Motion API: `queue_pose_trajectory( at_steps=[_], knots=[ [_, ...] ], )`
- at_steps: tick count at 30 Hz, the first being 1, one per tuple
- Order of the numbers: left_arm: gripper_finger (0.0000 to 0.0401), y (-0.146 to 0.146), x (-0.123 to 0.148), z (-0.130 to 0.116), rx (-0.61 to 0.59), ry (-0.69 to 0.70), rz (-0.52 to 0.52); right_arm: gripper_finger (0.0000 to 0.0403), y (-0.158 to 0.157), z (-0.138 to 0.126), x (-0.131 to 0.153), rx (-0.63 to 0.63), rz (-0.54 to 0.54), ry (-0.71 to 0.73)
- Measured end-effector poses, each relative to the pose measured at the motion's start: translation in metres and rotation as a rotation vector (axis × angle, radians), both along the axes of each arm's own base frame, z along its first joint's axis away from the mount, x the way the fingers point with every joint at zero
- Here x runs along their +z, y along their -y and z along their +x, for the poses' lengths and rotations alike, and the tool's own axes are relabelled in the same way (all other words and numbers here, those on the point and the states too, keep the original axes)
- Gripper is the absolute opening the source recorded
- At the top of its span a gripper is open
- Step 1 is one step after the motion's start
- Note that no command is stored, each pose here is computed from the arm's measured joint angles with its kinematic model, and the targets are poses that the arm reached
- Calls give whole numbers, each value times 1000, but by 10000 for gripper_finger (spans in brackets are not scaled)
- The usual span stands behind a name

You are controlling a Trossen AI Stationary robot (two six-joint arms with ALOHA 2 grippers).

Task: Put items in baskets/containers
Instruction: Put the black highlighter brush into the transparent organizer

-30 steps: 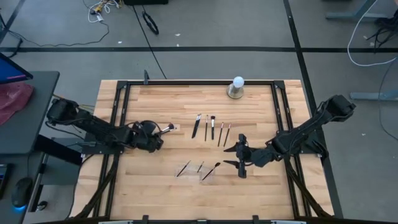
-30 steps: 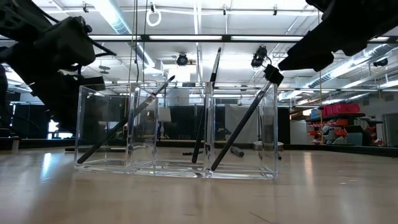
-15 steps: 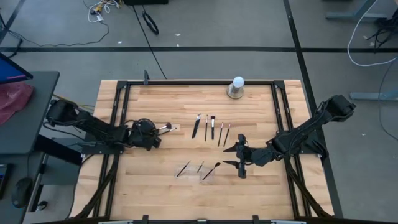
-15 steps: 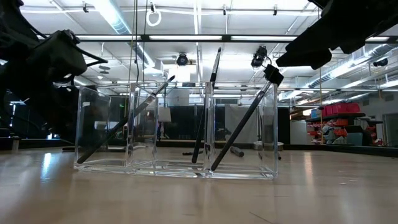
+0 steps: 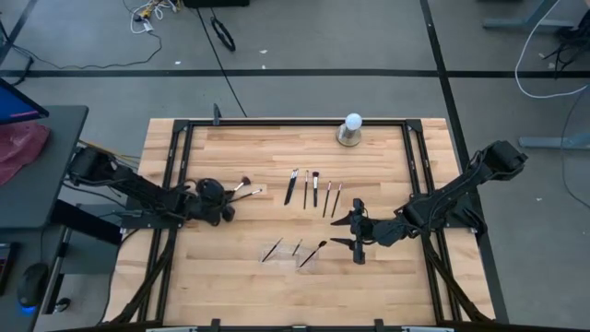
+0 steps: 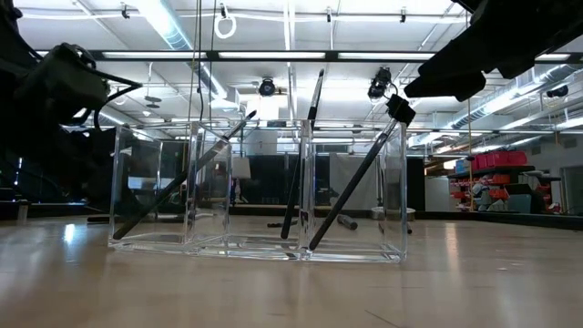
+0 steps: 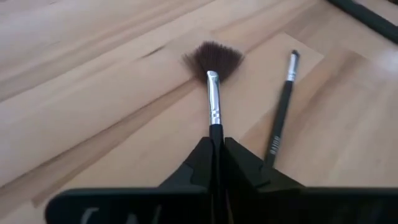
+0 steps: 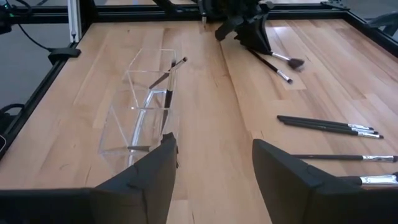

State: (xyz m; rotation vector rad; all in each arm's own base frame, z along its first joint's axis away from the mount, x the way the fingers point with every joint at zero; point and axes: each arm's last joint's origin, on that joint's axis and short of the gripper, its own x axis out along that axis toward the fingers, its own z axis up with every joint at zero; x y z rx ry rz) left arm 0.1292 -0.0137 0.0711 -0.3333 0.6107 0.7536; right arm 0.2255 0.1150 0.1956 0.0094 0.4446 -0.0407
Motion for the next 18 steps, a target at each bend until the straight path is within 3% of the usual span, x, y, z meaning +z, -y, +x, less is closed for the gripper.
queue_pose_trajectory(
  at_steps=[10, 18],
  knots=[
    [23, 6, 7, 8, -41, 77, 51, 211, 0, 0, 1, 0, 3, 6],
    [23, 13, 37, 40, -85, 111, 210, 211, 4, 4, 4, -18, 12, 43]
  ],
)
